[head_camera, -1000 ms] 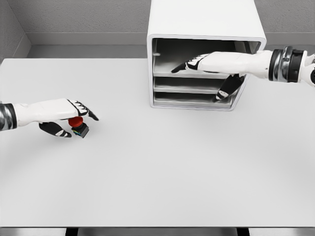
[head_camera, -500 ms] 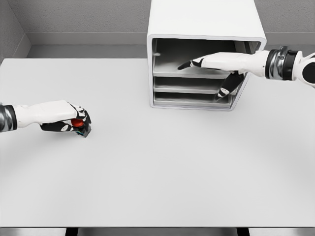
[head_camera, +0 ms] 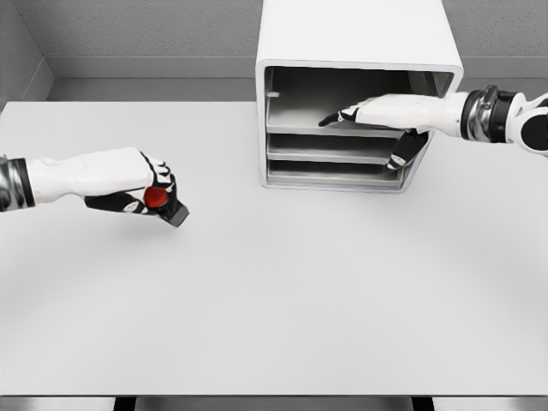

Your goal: Slide open multi-storey tabletop storage cabinets and put open load switch and slide close multi-storey tabletop storage cabinets

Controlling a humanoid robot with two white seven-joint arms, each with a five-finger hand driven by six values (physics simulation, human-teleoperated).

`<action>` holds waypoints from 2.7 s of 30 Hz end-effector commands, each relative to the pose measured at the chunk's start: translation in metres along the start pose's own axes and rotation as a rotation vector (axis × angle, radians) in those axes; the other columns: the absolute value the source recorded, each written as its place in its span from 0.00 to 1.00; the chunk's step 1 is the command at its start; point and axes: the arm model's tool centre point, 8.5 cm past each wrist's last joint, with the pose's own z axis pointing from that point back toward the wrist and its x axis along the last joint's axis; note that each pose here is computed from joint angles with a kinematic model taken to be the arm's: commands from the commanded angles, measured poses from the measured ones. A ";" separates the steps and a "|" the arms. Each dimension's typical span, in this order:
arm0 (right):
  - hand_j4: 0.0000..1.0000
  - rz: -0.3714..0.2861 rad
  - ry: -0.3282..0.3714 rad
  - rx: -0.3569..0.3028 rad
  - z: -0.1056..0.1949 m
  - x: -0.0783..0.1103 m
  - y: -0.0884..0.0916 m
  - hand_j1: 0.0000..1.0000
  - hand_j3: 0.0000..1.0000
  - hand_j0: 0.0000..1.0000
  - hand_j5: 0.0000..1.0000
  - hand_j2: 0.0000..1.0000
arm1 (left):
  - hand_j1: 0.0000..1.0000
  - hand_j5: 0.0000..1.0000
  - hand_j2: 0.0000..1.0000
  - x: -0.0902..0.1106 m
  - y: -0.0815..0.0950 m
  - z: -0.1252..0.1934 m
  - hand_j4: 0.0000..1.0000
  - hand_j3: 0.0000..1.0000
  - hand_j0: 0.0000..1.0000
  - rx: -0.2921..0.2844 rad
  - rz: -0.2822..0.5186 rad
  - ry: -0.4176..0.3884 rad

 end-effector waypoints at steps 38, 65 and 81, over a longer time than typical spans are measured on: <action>1.00 0.070 -0.164 0.034 0.038 0.036 0.018 1.00 1.00 1.00 1.00 1.00 | 0.41 0.41 0.41 0.047 0.087 -0.039 0.41 0.41 0.41 0.164 -0.176 -0.172; 1.00 0.073 -0.161 0.085 0.039 0.034 0.031 1.00 1.00 1.00 1.00 1.00 | 0.41 0.41 0.41 0.042 0.090 -0.036 0.41 0.41 0.41 0.166 -0.174 -0.155; 1.00 0.161 -0.287 0.118 0.069 0.035 0.051 1.00 1.00 1.00 1.00 1.00 | 0.42 0.42 0.42 0.038 0.094 -0.035 0.42 0.42 0.42 0.171 -0.174 -0.145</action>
